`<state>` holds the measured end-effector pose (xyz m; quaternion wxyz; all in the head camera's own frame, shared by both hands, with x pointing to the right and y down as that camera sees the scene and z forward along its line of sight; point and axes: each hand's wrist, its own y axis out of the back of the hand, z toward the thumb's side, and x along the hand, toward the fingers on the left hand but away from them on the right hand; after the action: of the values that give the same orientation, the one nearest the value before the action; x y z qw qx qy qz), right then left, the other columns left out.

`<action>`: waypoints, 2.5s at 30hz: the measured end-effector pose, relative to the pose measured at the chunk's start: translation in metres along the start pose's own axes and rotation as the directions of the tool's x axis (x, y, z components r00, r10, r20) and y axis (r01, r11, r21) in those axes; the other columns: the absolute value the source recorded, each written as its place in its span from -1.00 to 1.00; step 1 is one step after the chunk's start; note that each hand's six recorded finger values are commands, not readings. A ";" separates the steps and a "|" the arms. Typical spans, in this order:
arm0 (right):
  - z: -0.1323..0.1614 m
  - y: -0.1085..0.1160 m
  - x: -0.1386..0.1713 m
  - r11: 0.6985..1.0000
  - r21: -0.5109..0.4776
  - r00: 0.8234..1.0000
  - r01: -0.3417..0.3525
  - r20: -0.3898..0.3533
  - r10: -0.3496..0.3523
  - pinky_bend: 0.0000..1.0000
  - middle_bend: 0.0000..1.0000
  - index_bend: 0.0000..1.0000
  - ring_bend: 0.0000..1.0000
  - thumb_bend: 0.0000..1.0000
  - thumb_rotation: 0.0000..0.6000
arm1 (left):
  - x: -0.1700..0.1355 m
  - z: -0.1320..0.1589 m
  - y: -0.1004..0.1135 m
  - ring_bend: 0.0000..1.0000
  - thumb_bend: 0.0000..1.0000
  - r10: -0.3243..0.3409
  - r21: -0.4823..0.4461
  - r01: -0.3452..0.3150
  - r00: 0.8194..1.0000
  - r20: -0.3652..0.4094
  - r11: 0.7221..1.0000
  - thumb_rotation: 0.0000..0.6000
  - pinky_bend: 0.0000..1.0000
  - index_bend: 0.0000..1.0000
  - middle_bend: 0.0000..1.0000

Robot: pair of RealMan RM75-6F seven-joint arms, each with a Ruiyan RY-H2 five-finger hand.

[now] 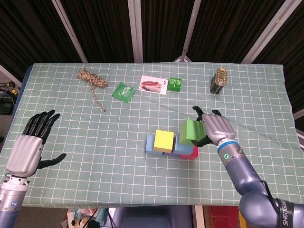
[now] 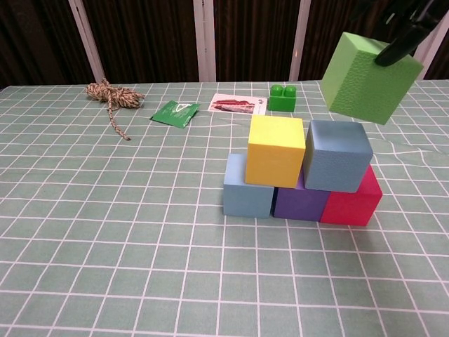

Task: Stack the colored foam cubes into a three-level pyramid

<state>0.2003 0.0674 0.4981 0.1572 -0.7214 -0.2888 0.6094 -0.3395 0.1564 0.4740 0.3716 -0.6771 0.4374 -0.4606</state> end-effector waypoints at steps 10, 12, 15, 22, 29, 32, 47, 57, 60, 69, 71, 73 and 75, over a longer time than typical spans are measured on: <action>0.015 -0.008 0.003 0.999 -0.033 0.999 -0.012 -0.031 0.011 -1.00 0.07 -1.00 -0.44 -0.36 1.00 | 0.000 0.001 0.000 -1.00 -0.93 -0.001 -0.006 0.001 1.000 0.003 1.000 1.00 -1.00 -1.00 -0.97; 0.017 -0.010 0.002 0.999 -0.040 0.999 -0.014 -0.032 0.012 -1.00 0.07 -1.00 -0.44 -0.36 1.00 | 0.000 0.000 0.000 -1.00 -0.93 -0.003 -0.007 0.003 1.000 0.002 1.000 1.00 -1.00 -1.00 -0.97; 0.021 -0.012 0.001 0.999 -0.045 0.999 -0.010 -0.031 0.008 -1.00 0.08 -1.00 -0.44 -0.36 1.00 | 0.000 0.000 0.000 -1.00 -0.93 -0.005 -0.009 0.005 1.000 0.002 1.000 1.00 -1.00 -1.00 -0.97; 0.029 -0.022 -0.002 0.999 -0.040 1.000 -0.005 -0.022 0.004 -1.00 0.08 -1.00 -0.44 -0.36 1.00 | 0.000 0.000 0.000 -1.00 -0.93 -0.008 -0.014 0.008 1.000 0.002 1.000 1.00 -1.00 -1.00 -0.97; 0.033 -0.029 -0.005 1.000 -0.021 1.000 0.008 -0.010 -0.008 -1.00 0.08 -1.00 -0.44 -0.36 1.00 | -0.001 0.000 0.000 -1.00 -0.93 -0.013 -0.014 0.013 1.000 0.003 1.000 1.00 -1.00 -1.00 -0.97; 0.036 -0.031 -0.005 1.000 -0.015 1.000 0.011 -0.011 -0.011 -1.00 0.08 -1.00 -0.44 -0.36 1.00 | -0.001 0.000 -0.001 -1.00 -0.93 -0.016 -0.012 0.016 1.000 0.003 1.000 1.00 -1.00 -1.00 -0.97; 0.034 -0.033 -0.006 1.000 -0.004 1.000 0.025 0.011 -0.025 -1.00 0.08 -1.00 -0.43 -0.36 1.00 | -0.002 0.001 0.000 -1.00 -0.93 -0.013 -0.013 0.013 1.000 0.006 1.000 1.00 -1.00 -1.00 -0.97; 0.035 -0.037 -0.006 1.000 -0.002 1.000 0.017 0.013 -0.017 -1.00 0.08 -1.00 -0.43 -0.36 1.00 | -0.002 0.000 0.001 -1.00 -0.93 -0.013 -0.016 0.013 1.000 0.006 1.000 1.00 -1.00 -1.00 -0.97; 0.035 -0.038 -0.007 1.000 -0.001 1.000 0.017 0.015 -0.017 -1.00 0.08 -1.00 -0.43 -0.36 1.00 | -0.002 0.000 0.001 -1.00 -0.93 -0.014 -0.015 0.014 1.000 0.006 1.000 1.00 -1.00 -1.00 -0.97; 0.034 -0.038 -0.007 1.000 0.007 1.000 0.024 0.020 -0.024 -1.00 0.08 -1.00 -0.42 -0.36 1.00 | -0.002 0.000 0.001 -1.00 -0.93 -0.013 -0.016 0.013 1.000 0.008 1.000 1.00 -1.00 -1.00 -0.97; 0.034 -0.037 -0.007 1.000 0.006 0.999 0.025 0.022 -0.025 -1.00 0.08 -1.00 -0.42 -0.36 1.00 | -0.002 0.001 0.001 -1.00 -0.93 -0.014 -0.015 0.014 1.000 0.008 1.000 1.00 -1.00 -1.00 -0.97; 0.033 -0.037 -0.007 1.000 0.007 0.999 0.025 0.024 -0.025 -1.00 0.08 -1.00 -0.42 -0.36 1.00 | -0.002 0.000 0.000 -1.00 -0.93 -0.015 -0.015 0.015 1.000 0.008 1.000 1.00 -1.00 -1.00 -0.97; 0.033 -0.037 -0.007 1.000 0.007 0.999 0.023 0.027 -0.023 -1.00 0.08 -1.00 -0.42 -0.36 1.00 | -0.002 0.000 0.000 -1.00 -0.93 -0.016 -0.015 0.016 1.000 0.008 1.000 1.00 -1.00 -1.00 -0.97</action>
<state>0.1597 0.0887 0.5183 0.1628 -0.7092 -0.2971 0.6182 -0.3395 0.1585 0.4730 0.3645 -0.6850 0.4342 -0.4577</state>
